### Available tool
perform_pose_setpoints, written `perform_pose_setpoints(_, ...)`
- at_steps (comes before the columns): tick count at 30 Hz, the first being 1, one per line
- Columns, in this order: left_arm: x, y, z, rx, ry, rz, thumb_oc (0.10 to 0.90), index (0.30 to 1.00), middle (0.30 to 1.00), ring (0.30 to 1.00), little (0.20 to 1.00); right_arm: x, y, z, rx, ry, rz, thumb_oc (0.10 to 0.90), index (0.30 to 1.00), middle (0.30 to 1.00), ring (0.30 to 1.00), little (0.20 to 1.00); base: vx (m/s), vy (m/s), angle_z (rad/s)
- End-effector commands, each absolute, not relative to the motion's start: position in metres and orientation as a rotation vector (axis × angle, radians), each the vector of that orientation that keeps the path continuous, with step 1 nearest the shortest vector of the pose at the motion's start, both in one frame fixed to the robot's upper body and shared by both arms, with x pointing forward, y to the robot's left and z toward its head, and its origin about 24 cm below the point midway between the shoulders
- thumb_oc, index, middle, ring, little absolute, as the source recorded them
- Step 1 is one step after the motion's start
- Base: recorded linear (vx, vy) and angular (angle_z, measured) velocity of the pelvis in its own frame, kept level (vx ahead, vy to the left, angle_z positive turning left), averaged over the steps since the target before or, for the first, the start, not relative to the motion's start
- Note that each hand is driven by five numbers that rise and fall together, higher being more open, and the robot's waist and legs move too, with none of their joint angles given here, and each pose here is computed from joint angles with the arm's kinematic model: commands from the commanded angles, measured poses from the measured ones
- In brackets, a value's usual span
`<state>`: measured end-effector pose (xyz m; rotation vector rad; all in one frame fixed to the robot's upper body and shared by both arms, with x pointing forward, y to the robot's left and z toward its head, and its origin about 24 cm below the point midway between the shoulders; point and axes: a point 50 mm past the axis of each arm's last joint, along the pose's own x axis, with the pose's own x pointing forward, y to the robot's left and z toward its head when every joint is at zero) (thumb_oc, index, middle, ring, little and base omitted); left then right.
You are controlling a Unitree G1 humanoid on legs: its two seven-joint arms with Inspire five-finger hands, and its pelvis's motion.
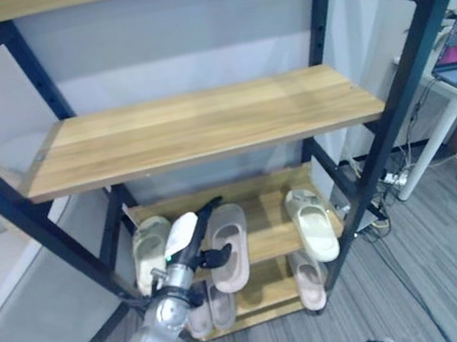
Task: Arrange the slippers neatly on the shoe rack.
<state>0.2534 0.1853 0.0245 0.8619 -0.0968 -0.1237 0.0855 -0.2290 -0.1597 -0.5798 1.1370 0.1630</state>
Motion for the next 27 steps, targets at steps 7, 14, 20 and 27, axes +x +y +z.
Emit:
perform_pose_setpoints(7, 0.299, 0.187, 0.081, 0.95, -0.344, 0.016, 0.8, 0.9, 0.9, 0.9, 0.9, 0.105, -0.218, -0.156, -0.606, 1.05, 0.229, 0.8, 0.9, 0.9, 0.9, 0.9, 0.03, 0.005, -0.15)
perform_pose_setpoints(14, 0.302, 0.195, 0.081, 0.976, -0.322, 0.058, 0.8, 0.9, 0.9, 0.9, 0.9, 0.104, -0.219, -0.155, -0.602, 1.049, 0.225, 0.8, 0.9, 0.9, 0.9, 0.9, 0.02, 0.005, -0.08)
perform_pose_setpoints(20, 0.303, 0.202, 0.081, 0.991, -0.31, 0.083, 0.8, 0.9, 0.9, 0.9, 0.9, 0.102, -0.22, -0.156, -0.596, 1.055, 0.216, 0.8, 0.9, 0.9, 0.9, 0.9, 0.01, 0.003, -0.09)
perform_pose_setpoints(27, 0.31, 0.214, 0.084, 1.012, -0.284, 0.141, 0.8, 0.9, 0.9, 0.9, 0.9, 0.104, -0.22, -0.155, -0.593, 1.047, 0.212, 0.8, 0.9, 0.9, 0.9, 0.9, 0.01, 0.0, -0.14)
